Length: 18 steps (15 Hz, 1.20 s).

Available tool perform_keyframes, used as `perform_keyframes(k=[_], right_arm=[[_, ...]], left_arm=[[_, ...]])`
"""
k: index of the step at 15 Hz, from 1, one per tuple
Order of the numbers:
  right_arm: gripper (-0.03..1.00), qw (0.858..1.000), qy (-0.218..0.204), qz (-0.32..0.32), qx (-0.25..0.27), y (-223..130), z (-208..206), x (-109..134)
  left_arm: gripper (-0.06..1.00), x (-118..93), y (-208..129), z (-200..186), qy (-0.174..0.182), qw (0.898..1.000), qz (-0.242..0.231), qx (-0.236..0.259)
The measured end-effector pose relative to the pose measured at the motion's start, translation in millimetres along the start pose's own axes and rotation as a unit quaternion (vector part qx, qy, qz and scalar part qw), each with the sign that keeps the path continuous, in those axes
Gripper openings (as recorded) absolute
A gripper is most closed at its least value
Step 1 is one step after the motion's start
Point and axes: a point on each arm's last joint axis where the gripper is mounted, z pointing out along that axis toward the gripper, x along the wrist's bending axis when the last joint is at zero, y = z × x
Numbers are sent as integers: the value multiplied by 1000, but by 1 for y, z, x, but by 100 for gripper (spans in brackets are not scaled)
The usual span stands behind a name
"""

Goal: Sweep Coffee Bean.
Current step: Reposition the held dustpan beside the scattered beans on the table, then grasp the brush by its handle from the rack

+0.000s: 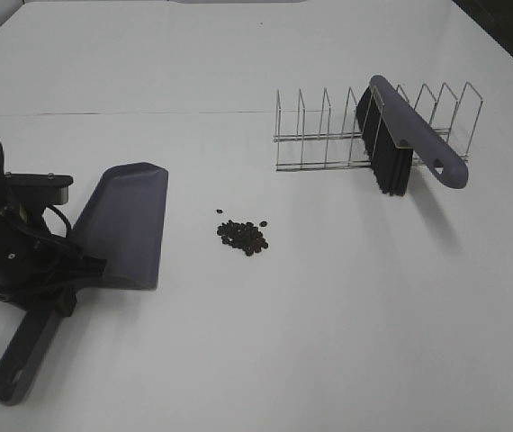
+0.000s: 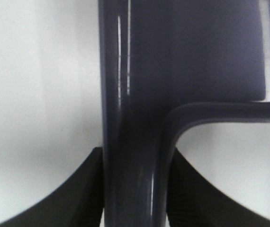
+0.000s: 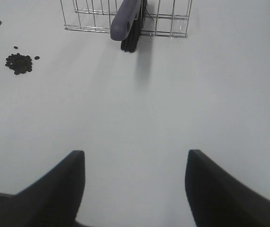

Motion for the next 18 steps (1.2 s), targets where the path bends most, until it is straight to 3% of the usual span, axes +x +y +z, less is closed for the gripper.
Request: perform_keyframes(k=[2, 6, 14, 16, 18], right_arm=[[53, 1000, 0, 0, 0, 0, 0, 0], [53, 1000, 0, 0, 0, 0, 0, 0], [53, 1000, 0, 4, 0, 0, 0, 0], [53, 999, 15, 26, 23, 10, 3, 3], [54, 993, 33, 48, 98, 48, 15, 6]], left_arm=[[31, 1, -5, -11, 4, 1000, 0, 19], [31, 1, -6, -36, -2, 1000, 3, -4], [31, 1, -6, -37, 0, 1000, 5, -5], [31, 1, -6, -37, 0, 1000, 5, -7], [31, 1, -6, -37, 0, 1000, 5, -7]])
